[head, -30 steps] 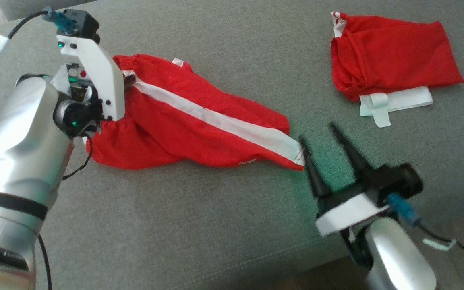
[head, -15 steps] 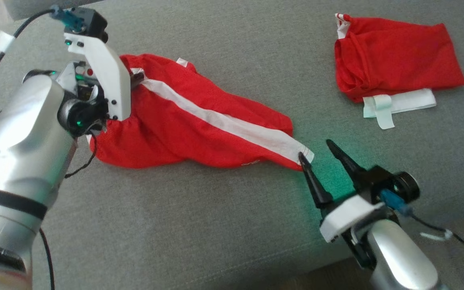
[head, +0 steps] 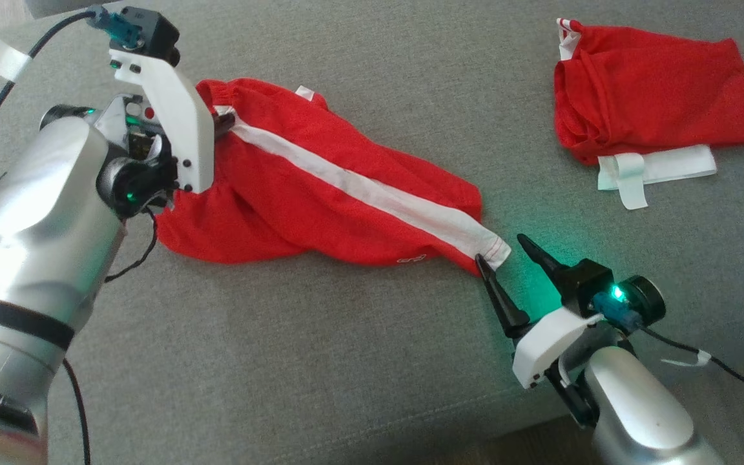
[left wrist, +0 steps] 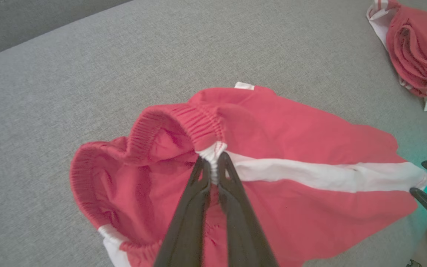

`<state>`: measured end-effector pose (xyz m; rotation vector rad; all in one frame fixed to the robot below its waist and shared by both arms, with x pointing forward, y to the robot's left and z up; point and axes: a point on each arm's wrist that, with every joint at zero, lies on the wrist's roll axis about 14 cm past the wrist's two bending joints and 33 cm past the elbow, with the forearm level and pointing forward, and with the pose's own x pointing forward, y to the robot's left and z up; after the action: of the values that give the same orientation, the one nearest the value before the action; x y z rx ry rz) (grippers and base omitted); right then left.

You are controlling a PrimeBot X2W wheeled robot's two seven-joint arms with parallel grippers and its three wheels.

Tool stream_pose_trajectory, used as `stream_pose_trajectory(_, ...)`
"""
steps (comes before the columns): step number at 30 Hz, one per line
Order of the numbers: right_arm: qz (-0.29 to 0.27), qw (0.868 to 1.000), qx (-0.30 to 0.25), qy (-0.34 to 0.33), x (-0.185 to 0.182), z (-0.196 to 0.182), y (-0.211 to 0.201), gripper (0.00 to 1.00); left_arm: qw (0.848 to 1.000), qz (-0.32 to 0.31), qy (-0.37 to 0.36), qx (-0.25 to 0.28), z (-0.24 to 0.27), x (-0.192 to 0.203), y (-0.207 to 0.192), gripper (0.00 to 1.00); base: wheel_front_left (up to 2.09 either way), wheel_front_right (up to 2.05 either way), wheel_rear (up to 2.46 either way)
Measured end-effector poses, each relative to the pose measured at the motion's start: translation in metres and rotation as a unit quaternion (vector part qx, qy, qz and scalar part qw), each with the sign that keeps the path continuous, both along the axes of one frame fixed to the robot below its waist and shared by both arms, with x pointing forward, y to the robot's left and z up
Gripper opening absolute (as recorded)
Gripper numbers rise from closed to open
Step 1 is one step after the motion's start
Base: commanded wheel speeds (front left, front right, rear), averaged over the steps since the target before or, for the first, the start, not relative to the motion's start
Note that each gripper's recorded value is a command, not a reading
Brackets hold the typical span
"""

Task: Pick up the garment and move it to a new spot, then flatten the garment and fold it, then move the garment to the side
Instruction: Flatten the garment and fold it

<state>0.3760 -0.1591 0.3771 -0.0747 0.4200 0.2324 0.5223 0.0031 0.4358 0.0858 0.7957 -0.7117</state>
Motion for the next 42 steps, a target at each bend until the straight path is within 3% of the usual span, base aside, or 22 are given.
stream_pose_trajectory(6, 0.007, 1.0, 0.003, -0.004, 0.006, 0.002, 0.004, 1.0, 1.0, 0.0, -0.003, -0.001, 0.0, 0.001, 0.0, 0.0, 0.0, 0.0, 0.0)
stream_pose_trajectory(7, 0.009, 1.0, 0.003, -0.005, 0.008, 0.002, 0.005, 0.9, 1.0, 0.0, -0.004, -0.002, 0.0, 0.001, 0.0, 0.0, 0.0, 0.0, 0.0)
stream_pose_trajectory(9, 0.011, 1.0, 0.005, -0.006, 0.009, 0.002, 0.007, 0.0, 1.0, 0.002, -0.001, -0.003, -0.001, 0.0, 0.001, 0.0, 0.0, 0.0, 0.0)
stream_pose_trajectory(17, 0.022, 1.0, 0.007, -0.012, 0.008, 0.003, 0.012, 0.0, 1.0, 0.007, -0.01, -0.004, 0.003, 0.001, 0.005, 0.0, 0.0, 0.0, 0.0)
stream_pose_trajectory(23, 0.023, 0.991, -0.015, -0.131, 0.048, 0.074, -0.006, 0.0, 0.996, 0.014, -0.072, -0.044, 0.041, 0.005, 0.001, 0.0, 0.0, 0.0, 0.0)
stream_pose_trajectory(28, 0.029, 0.961, -0.042, -0.27, 0.085, 0.178, -0.019, 0.0, 0.982, 0.025, -0.149, -0.11, 0.1, 0.01, -0.006, 0.0, 0.0, 0.0, 0.0)
stream_pose_trajectory(34, 0.032, 0.922, -0.056, -0.382, 0.095, 0.279, -0.024, 0.0, 0.944, 0.046, -0.263, -0.193, 0.197, 0.008, -0.008, 0.0, 0.0, 0.0, 0.0)
stream_pose_trajectory(37, 0.034, 0.906, -0.054, -0.418, 0.089, 0.311, -0.019, 0.0, 0.927, 0.056, -0.3, -0.217, 0.226, -0.003, -0.002, 0.0, 0.0, 0.0, 0.0)
stream_pose_trajectory(42, 0.059, 0.895, -0.045, -0.439, 0.071, 0.335, 0.006, 0.0, 0.92, 0.055, -0.316, -0.225, 0.234, -0.036, 0.009, 0.0, 0.0, 0.0, 0.0)
